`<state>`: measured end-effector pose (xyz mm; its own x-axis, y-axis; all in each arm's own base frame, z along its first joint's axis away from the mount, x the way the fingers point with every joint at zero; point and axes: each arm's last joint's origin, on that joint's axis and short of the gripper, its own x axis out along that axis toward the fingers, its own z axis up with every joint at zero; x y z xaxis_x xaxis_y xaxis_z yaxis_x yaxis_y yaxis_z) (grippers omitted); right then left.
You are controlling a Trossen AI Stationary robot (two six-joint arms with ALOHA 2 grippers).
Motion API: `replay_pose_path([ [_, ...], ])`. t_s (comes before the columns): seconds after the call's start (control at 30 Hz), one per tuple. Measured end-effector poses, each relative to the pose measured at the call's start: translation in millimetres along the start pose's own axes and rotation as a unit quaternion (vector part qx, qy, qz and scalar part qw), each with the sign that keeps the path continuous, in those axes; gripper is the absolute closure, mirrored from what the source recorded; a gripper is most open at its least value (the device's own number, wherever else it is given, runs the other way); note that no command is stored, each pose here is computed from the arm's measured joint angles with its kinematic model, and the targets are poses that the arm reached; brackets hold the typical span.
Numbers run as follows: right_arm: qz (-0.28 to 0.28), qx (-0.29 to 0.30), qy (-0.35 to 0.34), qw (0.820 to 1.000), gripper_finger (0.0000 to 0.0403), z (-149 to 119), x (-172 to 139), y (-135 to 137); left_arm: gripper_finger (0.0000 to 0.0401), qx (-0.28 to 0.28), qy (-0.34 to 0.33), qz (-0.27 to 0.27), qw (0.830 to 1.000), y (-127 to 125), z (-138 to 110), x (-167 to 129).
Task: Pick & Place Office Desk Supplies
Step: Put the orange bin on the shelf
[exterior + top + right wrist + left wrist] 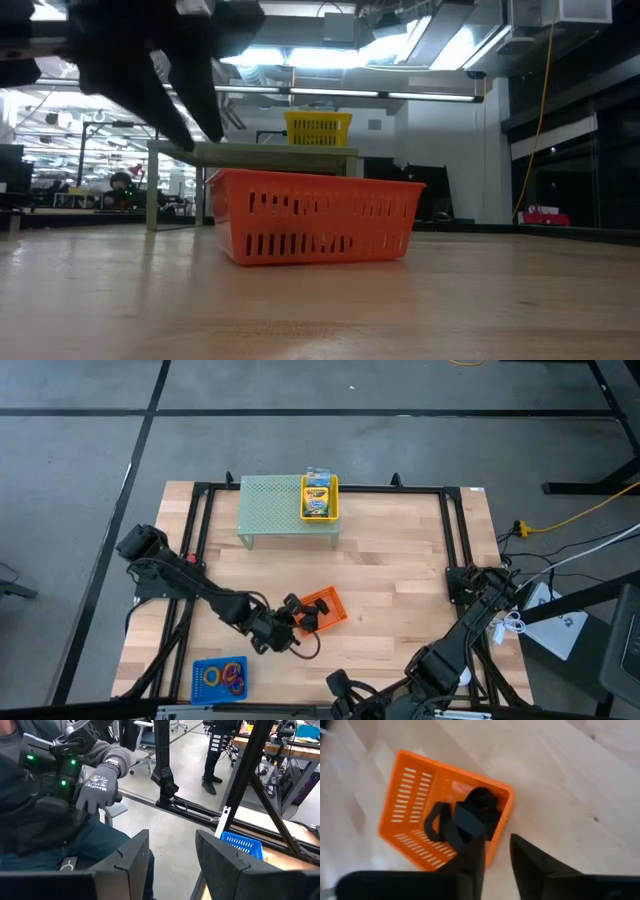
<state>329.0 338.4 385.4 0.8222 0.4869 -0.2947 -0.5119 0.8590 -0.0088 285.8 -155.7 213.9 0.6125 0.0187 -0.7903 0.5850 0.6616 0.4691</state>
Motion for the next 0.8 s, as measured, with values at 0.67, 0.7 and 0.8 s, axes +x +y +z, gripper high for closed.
replay_pose_path([
  [0.67, -0.001, 0.006, 0.005, 1.0, 0.0241, -1, 0, 0, 0.0247, 0.036, 0.049, -0.045, 0.997, 9, -20, 40],
  [0.7, -0.001, 0.005, 0.005, 1.0, 0.0241, -1, 0, 0, 0.025, 0.035, 0.055, -0.05, 0.997, 9, -21, 44],
  [0.8, -0.001, 0.005, 0.008, 1.0, 0.0241, -1, 0, 0, 0.0263, 0.041, 0.071, -0.047, 0.995, 8, -25, 53],
])
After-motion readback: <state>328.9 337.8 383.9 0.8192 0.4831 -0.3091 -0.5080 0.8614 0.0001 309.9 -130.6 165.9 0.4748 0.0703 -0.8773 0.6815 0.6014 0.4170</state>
